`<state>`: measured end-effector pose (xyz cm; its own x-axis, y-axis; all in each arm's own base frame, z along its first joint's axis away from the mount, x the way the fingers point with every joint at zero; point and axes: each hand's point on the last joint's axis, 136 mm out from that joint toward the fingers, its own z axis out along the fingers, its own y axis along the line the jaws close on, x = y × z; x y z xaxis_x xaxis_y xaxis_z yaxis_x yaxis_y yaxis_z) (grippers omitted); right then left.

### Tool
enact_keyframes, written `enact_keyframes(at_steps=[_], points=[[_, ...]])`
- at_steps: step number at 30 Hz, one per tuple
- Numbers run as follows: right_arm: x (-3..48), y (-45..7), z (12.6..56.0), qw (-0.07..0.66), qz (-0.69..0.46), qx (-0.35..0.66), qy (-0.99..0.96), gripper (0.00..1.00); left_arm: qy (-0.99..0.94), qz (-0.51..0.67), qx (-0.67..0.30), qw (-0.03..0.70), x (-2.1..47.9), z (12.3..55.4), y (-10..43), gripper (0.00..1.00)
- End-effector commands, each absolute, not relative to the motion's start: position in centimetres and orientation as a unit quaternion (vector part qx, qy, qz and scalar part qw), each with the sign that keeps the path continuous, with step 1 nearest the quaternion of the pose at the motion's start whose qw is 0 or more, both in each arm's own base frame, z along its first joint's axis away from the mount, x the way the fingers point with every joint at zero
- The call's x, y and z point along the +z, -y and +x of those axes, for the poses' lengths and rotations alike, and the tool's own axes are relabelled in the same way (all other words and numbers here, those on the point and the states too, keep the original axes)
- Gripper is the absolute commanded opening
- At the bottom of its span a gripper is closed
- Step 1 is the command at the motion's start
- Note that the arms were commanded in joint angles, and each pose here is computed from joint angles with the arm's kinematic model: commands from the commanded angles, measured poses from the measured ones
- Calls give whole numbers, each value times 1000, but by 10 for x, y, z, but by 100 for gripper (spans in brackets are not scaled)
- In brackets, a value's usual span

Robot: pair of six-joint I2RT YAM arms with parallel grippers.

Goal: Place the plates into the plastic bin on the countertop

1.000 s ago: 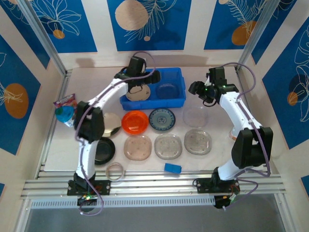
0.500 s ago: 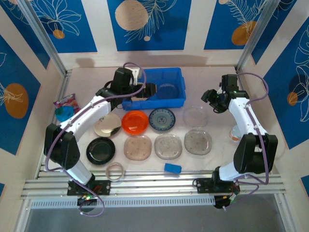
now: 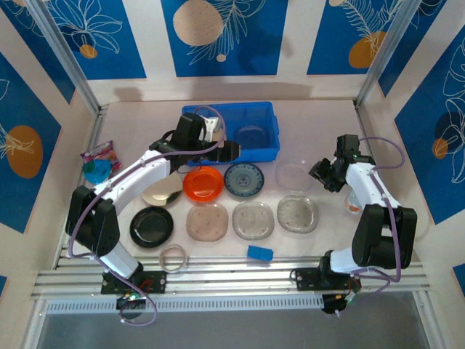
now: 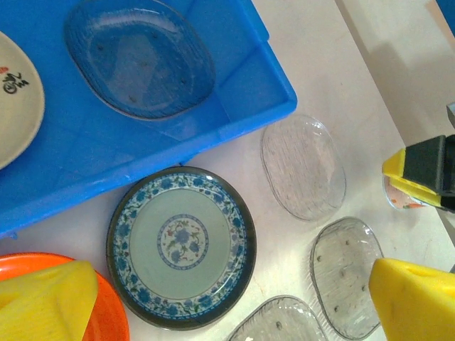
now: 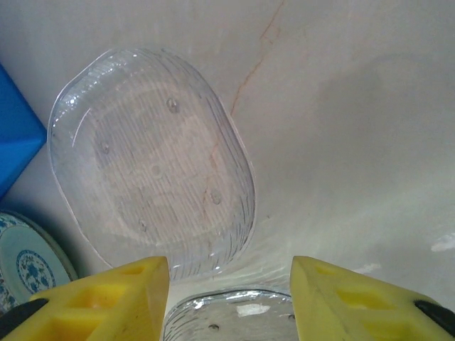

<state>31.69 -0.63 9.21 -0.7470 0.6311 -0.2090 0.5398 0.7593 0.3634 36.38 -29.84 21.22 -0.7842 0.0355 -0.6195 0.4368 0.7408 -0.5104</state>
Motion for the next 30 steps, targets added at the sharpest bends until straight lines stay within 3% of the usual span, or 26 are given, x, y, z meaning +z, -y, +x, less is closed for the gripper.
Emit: enact_keyframes(at_steps=[1,16,30], points=[[84,5,322,156,324,158,-920,47,-879,135,-350,294,212,360,306,97],[52,2,328,119,317,162,-927,36,-879,124,-368,276,197,367,319,96],[31,-2,331,97,315,167,-929,32,-874,109,-394,262,190,372,332,95]])
